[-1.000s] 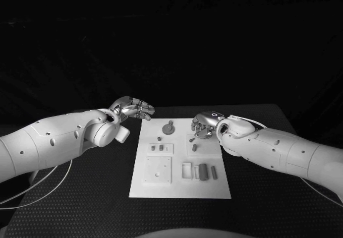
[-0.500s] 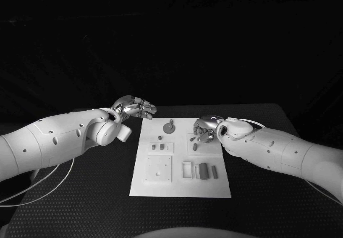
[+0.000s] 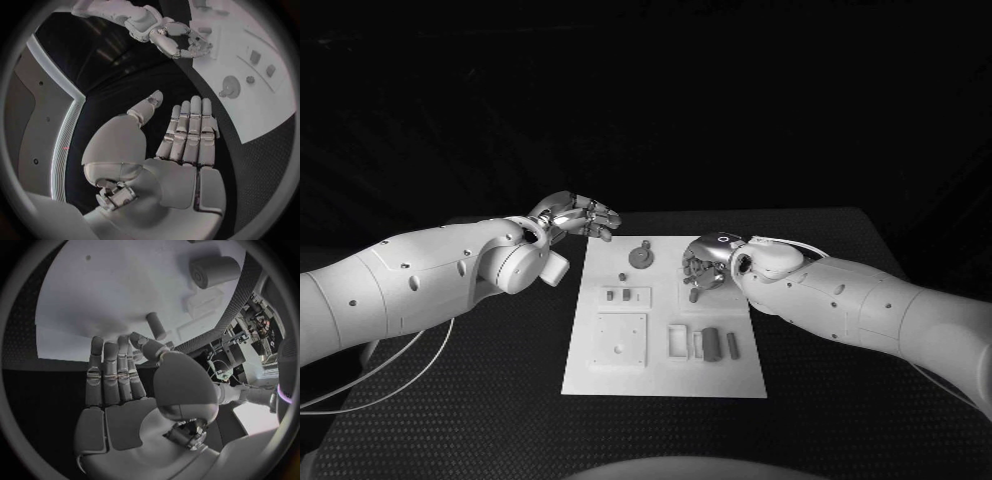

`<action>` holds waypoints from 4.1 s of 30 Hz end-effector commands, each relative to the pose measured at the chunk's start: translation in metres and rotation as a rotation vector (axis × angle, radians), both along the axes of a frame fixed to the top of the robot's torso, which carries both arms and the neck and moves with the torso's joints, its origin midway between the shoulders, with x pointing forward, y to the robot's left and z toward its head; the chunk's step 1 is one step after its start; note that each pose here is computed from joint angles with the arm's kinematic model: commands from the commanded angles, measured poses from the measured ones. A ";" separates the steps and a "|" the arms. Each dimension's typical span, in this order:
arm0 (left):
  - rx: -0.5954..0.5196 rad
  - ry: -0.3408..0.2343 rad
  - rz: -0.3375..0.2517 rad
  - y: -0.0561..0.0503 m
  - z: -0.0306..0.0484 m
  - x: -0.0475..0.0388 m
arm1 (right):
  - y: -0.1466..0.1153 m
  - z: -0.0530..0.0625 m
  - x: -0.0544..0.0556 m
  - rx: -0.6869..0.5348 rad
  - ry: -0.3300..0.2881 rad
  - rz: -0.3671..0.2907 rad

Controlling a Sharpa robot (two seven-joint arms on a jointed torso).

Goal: Assemble the parts on the task board

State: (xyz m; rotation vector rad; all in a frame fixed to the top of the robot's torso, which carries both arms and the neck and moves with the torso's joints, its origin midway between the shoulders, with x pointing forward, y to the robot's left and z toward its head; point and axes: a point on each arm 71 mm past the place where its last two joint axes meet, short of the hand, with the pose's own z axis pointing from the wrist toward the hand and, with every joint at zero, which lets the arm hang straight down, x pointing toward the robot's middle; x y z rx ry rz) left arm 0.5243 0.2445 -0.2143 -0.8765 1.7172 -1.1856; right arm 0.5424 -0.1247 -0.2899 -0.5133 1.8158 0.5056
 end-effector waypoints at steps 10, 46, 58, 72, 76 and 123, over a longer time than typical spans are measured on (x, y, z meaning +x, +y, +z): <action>-0.016 0.000 -0.021 -0.005 0.0019 -0.0023 | 0.000 -0.012 -0.003 -0.046 0.074 0.017; -0.015 0.004 -0.021 -0.005 0.0023 -0.0031 | -0.028 -0.020 0.003 -0.162 0.024 -0.034; -0.014 0.006 -0.021 -0.005 0.0022 -0.0030 | -0.023 -0.019 0.002 -0.109 0.025 -0.055; -0.013 0.006 -0.019 -0.004 0.0026 -0.0030 | -0.009 -0.018 -0.002 -0.078 0.039 -0.029; -0.014 0.006 -0.022 -0.006 0.0027 -0.0030 | -0.009 -0.019 -0.002 -0.091 0.047 -0.024; -0.010 0.003 -0.027 -0.008 0.0065 -0.0034 | -0.015 -0.041 -0.010 -0.172 0.018 0.001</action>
